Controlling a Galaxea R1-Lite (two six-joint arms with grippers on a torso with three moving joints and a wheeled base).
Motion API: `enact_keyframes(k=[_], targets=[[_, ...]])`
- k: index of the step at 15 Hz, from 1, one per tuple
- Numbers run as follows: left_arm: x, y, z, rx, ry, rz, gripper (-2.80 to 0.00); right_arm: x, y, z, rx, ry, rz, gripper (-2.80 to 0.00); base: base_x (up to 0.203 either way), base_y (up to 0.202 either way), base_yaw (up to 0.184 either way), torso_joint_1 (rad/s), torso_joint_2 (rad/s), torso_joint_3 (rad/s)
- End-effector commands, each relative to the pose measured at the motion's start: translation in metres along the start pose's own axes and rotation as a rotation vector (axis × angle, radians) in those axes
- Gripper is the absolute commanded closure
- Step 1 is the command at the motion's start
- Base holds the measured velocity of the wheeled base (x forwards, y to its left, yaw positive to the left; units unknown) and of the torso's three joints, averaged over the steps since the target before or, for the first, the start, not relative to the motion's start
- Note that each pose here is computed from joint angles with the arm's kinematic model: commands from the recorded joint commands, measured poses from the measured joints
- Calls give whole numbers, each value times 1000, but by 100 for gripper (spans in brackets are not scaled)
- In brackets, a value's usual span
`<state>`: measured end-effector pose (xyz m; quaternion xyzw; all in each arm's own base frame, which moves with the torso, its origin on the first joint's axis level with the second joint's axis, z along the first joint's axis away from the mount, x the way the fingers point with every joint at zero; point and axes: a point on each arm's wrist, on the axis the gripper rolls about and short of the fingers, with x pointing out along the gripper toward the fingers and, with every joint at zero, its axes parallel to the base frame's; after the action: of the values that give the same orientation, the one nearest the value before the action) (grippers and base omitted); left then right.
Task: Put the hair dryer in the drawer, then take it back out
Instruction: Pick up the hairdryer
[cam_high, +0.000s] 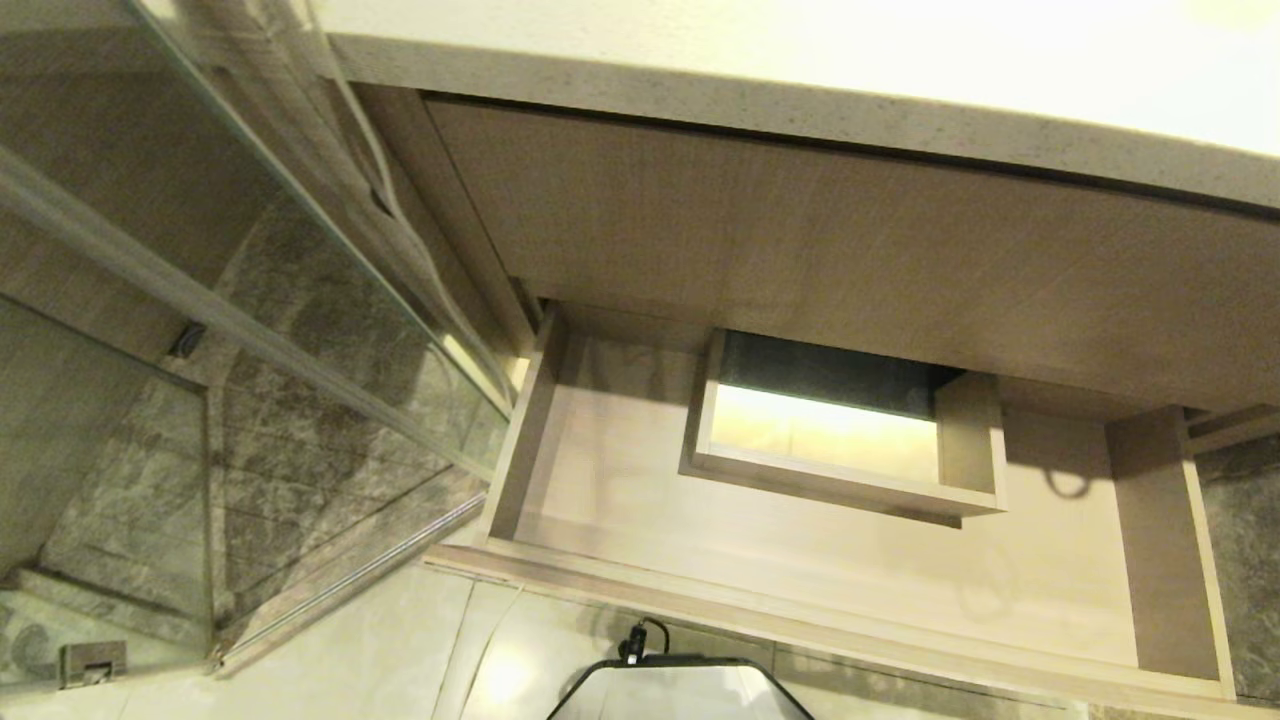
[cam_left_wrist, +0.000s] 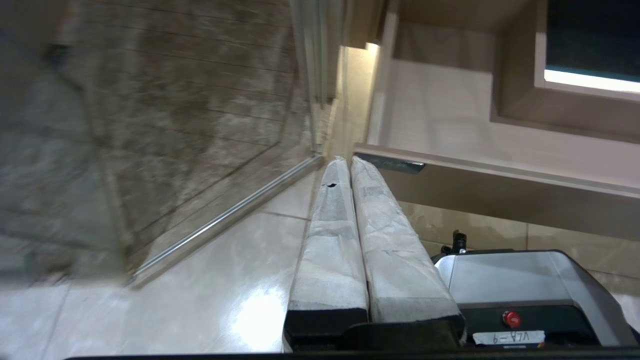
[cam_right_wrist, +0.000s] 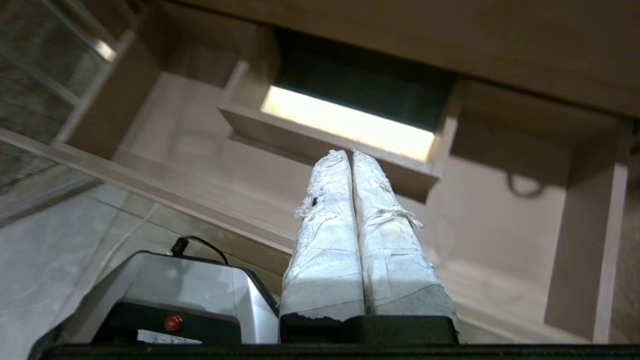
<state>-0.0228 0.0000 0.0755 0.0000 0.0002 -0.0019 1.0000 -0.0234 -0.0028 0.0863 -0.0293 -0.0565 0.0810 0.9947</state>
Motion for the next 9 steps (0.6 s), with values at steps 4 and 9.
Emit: enact_keyframes(k=[4,9], targets=[[0,0,0,0,1,0,0,-1,1,-12,-1,2,1,0,1,-3,152,240,-458,-207],[0,0,0,-1,0,-1,0,-1,1,-11,21,-3,0,0,0,2,66,37,-51,-29]])
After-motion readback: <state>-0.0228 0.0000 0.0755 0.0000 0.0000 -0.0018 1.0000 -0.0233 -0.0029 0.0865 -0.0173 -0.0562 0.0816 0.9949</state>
